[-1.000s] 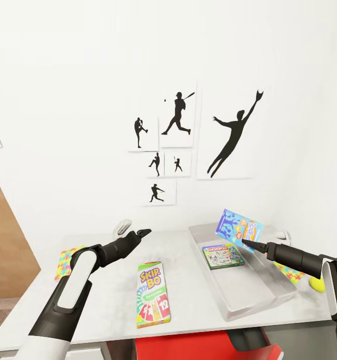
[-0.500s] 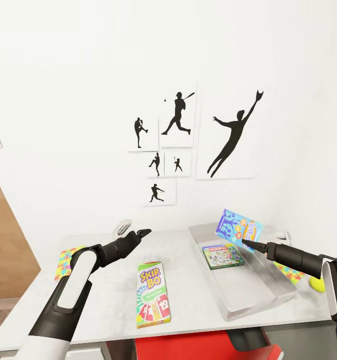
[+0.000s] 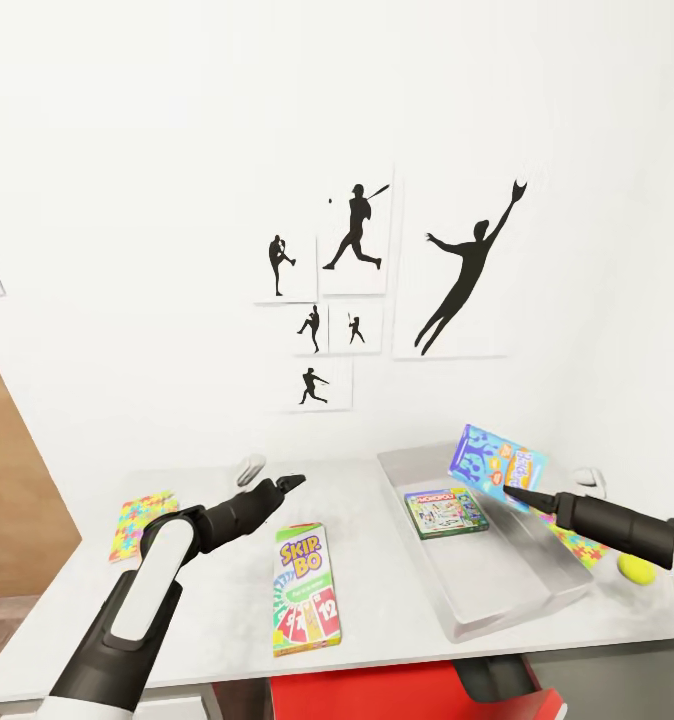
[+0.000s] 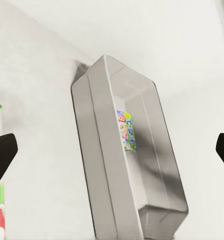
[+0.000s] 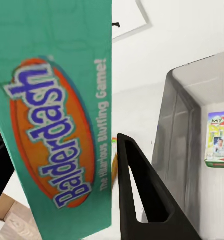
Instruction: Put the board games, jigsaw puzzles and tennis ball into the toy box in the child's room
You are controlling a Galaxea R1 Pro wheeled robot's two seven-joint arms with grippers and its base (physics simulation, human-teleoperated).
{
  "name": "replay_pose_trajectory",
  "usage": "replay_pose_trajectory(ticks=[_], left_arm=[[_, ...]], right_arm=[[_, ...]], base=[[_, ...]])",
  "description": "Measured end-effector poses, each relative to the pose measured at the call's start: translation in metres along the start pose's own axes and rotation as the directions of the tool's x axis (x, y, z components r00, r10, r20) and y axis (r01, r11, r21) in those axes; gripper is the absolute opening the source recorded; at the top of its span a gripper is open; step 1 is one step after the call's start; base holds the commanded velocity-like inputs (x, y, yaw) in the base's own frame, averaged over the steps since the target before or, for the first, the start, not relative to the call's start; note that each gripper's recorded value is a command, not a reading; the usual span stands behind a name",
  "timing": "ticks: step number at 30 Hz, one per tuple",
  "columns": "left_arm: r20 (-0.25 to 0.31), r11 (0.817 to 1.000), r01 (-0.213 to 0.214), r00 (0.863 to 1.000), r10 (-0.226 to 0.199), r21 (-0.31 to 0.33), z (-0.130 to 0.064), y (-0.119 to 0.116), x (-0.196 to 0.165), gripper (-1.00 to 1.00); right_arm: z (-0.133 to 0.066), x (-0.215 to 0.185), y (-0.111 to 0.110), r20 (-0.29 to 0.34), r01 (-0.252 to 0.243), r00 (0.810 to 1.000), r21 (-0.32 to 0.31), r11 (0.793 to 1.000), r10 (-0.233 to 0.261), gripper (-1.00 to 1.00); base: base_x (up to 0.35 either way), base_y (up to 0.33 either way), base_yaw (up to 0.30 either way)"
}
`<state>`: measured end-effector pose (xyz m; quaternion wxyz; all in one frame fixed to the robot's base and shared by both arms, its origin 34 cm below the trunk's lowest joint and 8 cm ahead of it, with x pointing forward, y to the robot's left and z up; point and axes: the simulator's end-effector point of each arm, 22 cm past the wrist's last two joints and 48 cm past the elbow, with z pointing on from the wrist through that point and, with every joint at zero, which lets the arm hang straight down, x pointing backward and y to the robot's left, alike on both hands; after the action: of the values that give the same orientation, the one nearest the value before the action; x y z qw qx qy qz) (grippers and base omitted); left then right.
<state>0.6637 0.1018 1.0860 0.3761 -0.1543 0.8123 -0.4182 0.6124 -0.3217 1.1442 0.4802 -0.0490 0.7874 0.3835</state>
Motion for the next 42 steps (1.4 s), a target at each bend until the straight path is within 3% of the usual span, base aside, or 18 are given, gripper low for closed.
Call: replay_pose_trajectory(ticks=[18,42], left_arm=[[-0.043,0.998,0.050,0.998,-0.051,-0.035,0.007,0.024,0.021,1.00],[-0.020,0.997,0.070,0.997,-0.071,-0.039,0.008,0.029,0.024,1.00]], right_arm=[[-0.014,-0.004,-0.008,-0.009,0.002,1.000,0.028,1.000,-0.002,-1.00],[-0.015,-0.008,-0.010,-0.011,0.004,1.000,0.037,0.999,-0.003,-1.00]], base=[[0.000,0.000,0.000],[0.000,0.000,0.000]])
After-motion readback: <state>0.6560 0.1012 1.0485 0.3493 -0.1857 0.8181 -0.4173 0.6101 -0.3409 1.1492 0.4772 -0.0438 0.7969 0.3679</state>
